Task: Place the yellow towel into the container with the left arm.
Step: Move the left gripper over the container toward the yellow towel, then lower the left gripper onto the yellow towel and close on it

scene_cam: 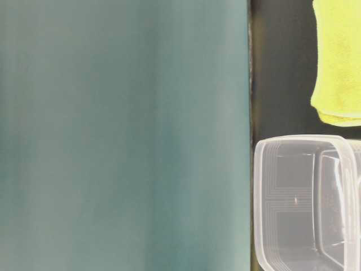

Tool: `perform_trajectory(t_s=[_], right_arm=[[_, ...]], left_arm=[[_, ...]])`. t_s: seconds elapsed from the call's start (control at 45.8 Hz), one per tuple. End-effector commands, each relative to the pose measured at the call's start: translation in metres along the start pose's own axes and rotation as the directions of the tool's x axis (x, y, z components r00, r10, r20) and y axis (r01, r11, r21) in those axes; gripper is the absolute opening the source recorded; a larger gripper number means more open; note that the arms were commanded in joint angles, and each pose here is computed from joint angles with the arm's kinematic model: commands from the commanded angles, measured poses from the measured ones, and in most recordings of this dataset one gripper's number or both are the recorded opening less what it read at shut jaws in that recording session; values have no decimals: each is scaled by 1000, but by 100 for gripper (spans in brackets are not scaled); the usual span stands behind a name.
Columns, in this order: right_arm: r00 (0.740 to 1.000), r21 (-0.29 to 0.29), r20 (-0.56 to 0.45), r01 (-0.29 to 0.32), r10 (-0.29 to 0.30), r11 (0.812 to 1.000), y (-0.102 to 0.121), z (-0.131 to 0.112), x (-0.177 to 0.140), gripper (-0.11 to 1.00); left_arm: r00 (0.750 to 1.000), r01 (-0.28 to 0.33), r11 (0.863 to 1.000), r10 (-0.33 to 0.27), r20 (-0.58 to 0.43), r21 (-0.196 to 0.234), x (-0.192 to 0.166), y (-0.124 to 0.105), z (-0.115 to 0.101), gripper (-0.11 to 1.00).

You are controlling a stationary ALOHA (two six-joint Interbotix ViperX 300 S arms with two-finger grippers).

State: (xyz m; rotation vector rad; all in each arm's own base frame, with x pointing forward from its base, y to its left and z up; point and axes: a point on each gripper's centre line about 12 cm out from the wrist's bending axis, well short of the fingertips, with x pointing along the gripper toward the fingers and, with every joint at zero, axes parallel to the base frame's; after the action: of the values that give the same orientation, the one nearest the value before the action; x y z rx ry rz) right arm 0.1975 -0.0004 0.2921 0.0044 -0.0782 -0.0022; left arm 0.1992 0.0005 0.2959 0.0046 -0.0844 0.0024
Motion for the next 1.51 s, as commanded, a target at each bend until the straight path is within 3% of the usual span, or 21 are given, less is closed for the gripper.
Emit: perform_trajectory(t_s=[0.0, 0.087, 0.175, 0.262, 0.415, 0.546, 0.611, 0.764, 0.83, 0.873, 0.939, 1.113, 1.135, 1.201, 1.266, 1.375, 1.484], right_arm=[[1000, 17, 31, -3, 3, 1000, 1, 9, 2, 1], [999, 34, 44, -2, 0, 999, 0, 11, 2, 1], [999, 46, 47, -1, -2, 999, 0, 12, 1, 1], [999, 65, 49, 2, -5, 998, -1, 13, 0, 1], [999, 133, 38, 8, -13, 991, -2, 15, -2, 1], [1000, 139, -11, 18, -17, 990, -3, 12, -6, 6], [999, 138, -29, 22, -18, 990, -3, 12, -8, 18], [999, 99, -41, 15, -11, 995, -2, 14, -12, 66], [1000, 79, -26, 13, -11, 997, -2, 18, -13, 78], [1000, 71, -11, 14, -13, 997, -2, 22, -15, 78], [1000, 65, 9, 14, -14, 998, -2, 26, -18, 77], [996, 62, 87, 8, -14, 998, -2, 42, -31, 77], [996, 62, 94, 8, -14, 998, -2, 43, -32, 77], [994, 60, 107, 7, -13, 998, -2, 46, -35, 77], [993, 62, 119, 6, -14, 998, -2, 49, -38, 77], [992, 60, 126, 6, -13, 998, -2, 50, -39, 77], [992, 60, 122, 6, -14, 998, -2, 49, -38, 77]], left_arm=[[981, 20, 1000, -23, 192, 16, 3, -3, 52, 6], [986, 14, 1000, -16, 163, 15, 14, -2, 57, 0], [1000, 11, 1000, -11, 20, 7, 30, -1, 50, 0], [996, 10, 1000, -9, -92, 8, 48, -2, 50, 0], [972, 5, 1000, 2, -235, 27, 81, 0, 57, 0], [935, -3, 999, 17, -355, 40, 110, 4, 53, 0], [910, -4, 999, 24, -415, 50, 125, 7, 47, 0], [852, 4, 998, 33, -522, 68, 154, 10, 34, 0], [826, 8, 996, 42, -562, 86, 171, 14, 28, 1], [812, 13, 995, 46, -582, 98, 179, 16, 25, 3], [785, 21, 994, 50, -617, 108, 193, 18, 19, 15], [692, 11, 994, 69, -718, 107, 238, 31, -4, 68], [672, 14, 994, 69, -737, 106, 245, 31, -10, 75], [628, 21, 994, 70, -775, 107, 261, 34, -25, 86], [585, 22, 995, 69, -808, 101, 275, 36, -43, 91], [516, 35, 995, 65, -854, 98, 297, 37, -77, 89], [486, 44, 994, 64, -872, 97, 315, 38, -103, 90]])
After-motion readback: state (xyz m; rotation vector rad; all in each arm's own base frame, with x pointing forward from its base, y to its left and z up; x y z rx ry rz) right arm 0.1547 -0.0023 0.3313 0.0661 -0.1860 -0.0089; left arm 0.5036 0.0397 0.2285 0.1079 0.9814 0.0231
